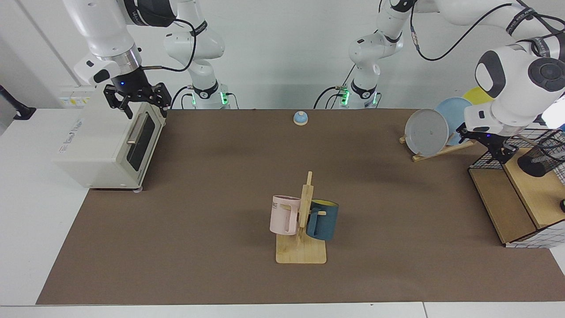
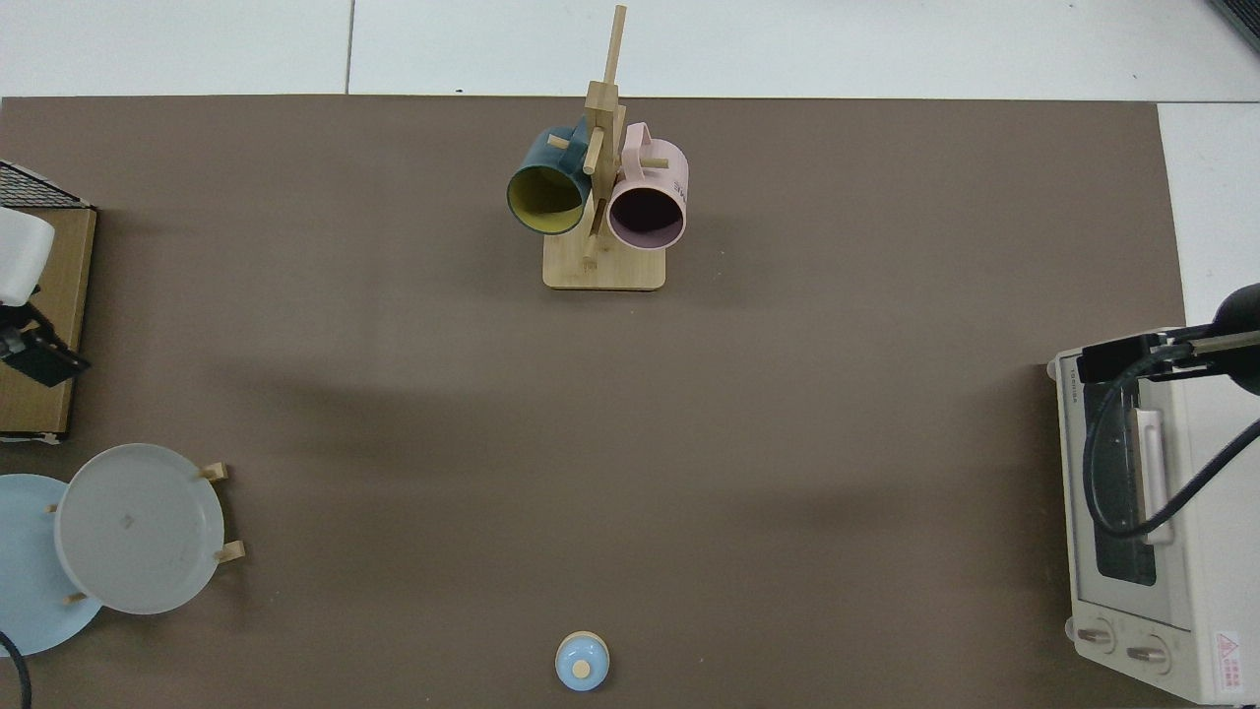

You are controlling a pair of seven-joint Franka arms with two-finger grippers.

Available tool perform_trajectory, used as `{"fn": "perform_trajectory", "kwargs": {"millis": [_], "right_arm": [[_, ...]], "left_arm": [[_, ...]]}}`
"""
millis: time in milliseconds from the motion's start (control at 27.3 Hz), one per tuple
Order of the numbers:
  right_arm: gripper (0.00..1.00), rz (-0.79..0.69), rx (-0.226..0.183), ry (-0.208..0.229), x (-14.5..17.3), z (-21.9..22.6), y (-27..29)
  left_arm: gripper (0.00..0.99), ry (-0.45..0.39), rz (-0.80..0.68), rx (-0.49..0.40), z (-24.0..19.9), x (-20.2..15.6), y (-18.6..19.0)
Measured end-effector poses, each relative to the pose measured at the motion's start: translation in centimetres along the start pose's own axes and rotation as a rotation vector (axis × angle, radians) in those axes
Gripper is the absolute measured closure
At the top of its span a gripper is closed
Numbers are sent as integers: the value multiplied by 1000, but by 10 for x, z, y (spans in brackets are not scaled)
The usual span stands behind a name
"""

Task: Put markers into pen holder

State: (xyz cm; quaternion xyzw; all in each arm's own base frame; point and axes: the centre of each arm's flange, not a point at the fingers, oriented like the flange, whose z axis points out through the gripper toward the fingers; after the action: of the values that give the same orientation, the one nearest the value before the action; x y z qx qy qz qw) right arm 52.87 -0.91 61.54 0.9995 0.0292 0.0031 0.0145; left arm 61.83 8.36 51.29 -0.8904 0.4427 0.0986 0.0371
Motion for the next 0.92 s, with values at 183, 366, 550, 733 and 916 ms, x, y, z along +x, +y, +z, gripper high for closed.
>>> {"fn": "perform_trajectory", "kwargs": {"millis": [183,366,550,733,916], "right_arm": [[0,1,0,0,0,0,0],[0,1,0,0,0,0,0],[0,3,0,0,0,0,1],[0,3,0,0,0,0,1],[0,3,0,0,0,0,1]], "left_arm": [[0,50,-230,-47,-3,43,29],[0,63,-419,-48,-15,96,70],[0,94,-571,-36,-24,118,86],[0,117,-682,-25,-41,119,92],[0,152,-722,1,-68,110,100]]}}
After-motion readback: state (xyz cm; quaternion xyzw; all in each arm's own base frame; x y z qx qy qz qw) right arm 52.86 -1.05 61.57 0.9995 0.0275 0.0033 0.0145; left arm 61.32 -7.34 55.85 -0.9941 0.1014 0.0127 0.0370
